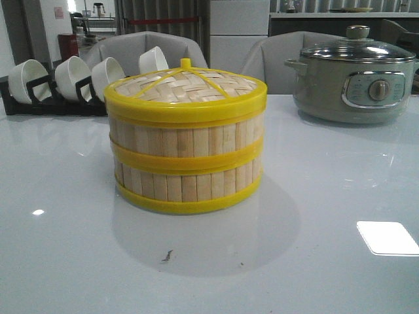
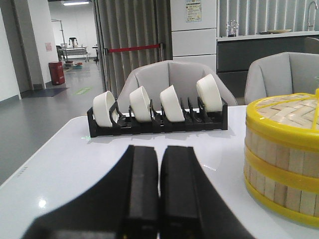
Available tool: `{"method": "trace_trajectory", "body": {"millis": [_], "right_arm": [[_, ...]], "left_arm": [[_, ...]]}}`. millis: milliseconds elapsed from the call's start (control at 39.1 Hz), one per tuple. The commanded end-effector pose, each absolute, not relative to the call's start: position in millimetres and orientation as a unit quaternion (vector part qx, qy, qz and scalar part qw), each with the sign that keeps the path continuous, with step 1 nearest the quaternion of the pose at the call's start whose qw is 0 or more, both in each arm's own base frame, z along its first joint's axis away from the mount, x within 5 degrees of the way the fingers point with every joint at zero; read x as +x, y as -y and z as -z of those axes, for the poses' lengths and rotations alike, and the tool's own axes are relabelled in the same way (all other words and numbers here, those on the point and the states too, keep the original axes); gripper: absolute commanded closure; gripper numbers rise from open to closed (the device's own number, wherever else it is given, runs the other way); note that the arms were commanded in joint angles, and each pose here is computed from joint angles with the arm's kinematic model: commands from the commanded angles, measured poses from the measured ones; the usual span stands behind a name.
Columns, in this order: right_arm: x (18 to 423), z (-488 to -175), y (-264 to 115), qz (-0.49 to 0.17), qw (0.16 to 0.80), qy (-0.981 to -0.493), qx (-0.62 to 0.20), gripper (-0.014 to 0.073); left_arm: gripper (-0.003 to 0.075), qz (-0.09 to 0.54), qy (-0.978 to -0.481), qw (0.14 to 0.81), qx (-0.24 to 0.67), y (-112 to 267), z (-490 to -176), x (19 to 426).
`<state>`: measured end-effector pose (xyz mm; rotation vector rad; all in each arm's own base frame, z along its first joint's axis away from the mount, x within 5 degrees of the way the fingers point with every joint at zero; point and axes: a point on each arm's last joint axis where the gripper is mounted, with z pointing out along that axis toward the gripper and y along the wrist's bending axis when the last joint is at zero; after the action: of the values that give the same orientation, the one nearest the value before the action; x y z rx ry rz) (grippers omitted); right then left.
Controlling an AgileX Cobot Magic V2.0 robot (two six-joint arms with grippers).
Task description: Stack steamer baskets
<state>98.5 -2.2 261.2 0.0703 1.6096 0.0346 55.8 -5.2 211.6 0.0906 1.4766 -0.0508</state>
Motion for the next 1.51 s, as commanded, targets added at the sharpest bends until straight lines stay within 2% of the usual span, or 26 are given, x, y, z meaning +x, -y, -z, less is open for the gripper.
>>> {"method": "trace_trajectory", "body": {"millis": [0, 333, 1203, 1485], "right_arm": [[93.4, -266.5, 1.7, -0.024, 0.727, -0.685, 0.034, 0.0528], [65.3, -210.9, 1.9, -0.051, 0.730, -0.678, 0.070, 0.0528], [54.4, -206.8, 2.6, -0.048, 0.730, -0.677, 0.076, 0.0528], [54.4, -207.7, 2.2, -0.025, 0.735, -0.676, 0.051, 0.0528]], "left_arm": [[0.0629, 0.030, -0.633, 0.772, 0.044, 6.4, -220.1, 53.2], [0.0629, 0.030, -0.633, 0.772, 0.044, 6.4, -220.1, 53.2], [0.0629, 0.030, -0.634, 0.772, 0.044, 6.4, -220.0, 53.3], [0.0629, 0.030, -0.634, 0.772, 0.044, 6.4, -220.0, 53.3]]}}
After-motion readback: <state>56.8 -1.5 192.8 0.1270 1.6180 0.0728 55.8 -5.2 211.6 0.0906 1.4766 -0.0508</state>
